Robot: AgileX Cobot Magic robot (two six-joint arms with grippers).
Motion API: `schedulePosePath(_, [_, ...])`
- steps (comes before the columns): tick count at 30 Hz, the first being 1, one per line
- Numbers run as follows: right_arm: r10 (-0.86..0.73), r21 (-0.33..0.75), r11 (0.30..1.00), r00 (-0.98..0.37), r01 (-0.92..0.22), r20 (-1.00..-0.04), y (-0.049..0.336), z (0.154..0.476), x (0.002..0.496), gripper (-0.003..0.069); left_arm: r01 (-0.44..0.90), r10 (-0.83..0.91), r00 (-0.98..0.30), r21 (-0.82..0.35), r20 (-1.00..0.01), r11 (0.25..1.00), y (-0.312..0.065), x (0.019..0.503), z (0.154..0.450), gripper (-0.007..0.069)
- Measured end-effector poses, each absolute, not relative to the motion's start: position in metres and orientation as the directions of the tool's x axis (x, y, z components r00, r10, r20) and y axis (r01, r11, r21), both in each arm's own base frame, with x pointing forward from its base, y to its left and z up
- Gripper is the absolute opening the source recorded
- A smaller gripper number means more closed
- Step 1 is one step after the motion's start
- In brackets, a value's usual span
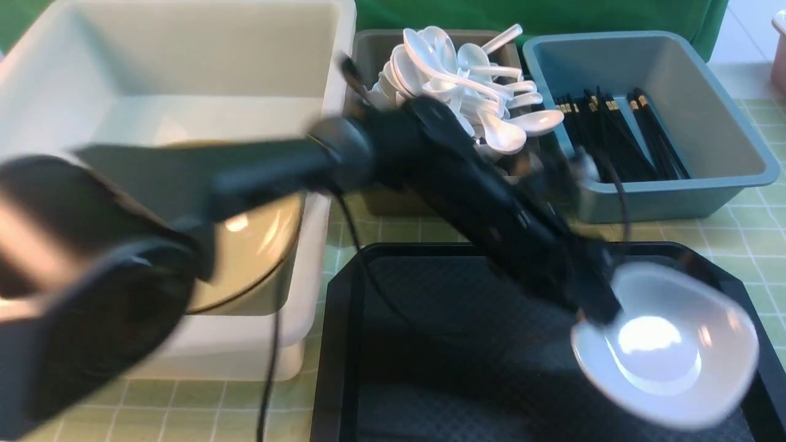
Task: On green table put chopsticks spoon bowls plates into blue grey white boxes.
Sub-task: 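Grasp the small white bowl on the black tray by its rim with the left gripper, then place the white bowl into the white bin with the other dishes with the left gripper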
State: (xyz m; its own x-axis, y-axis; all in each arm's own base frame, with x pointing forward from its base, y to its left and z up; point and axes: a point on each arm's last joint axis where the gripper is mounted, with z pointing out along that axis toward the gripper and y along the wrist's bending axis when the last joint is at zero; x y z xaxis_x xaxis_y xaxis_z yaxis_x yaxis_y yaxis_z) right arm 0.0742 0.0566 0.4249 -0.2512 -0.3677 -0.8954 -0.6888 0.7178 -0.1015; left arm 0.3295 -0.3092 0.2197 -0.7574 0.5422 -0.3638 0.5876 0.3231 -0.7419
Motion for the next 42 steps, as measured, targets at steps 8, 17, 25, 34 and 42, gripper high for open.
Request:
schedulePosePath(8, [-0.333,-0.050,0.529,-0.153,-0.847,-0.930,0.085,0.429,0.109,0.0118,0.613,0.289,-0.786,-0.628,-0.546,0.480,-0.184,0.358,0.338,0.0015])
schedulePosePath(17, [-0.387,-0.029,0.384,-0.132,-0.923,-0.913,0.116,0.440,0.167,0.0074,0.430,0.018,-0.808,-0.568,-0.589,0.702,-0.050,0.316,0.388,0.0015])
schedulePosePath(25, [-0.453,0.015,0.165,-0.089,-0.986,-0.887,0.192,0.413,0.184,0.0021,-0.134,-0.453,-0.734,-0.546,-0.506,0.827,0.109,0.261,0.364,0.0015])
schedulePosePath(34, [-0.460,0.053,0.192,-0.137,-0.980,-0.877,0.213,0.396,0.198,0.0021,-0.481,-0.525,-0.748,-0.214,-0.405,0.850,0.154,0.248,0.333,0.0015])
schedulePosePath(42, [-0.452,0.063,0.193,-0.146,-0.979,-0.880,0.213,0.397,0.198,0.0021,-0.541,-0.514,-0.784,-0.022,-0.347,0.841,0.151,0.269,0.308,0.0015])
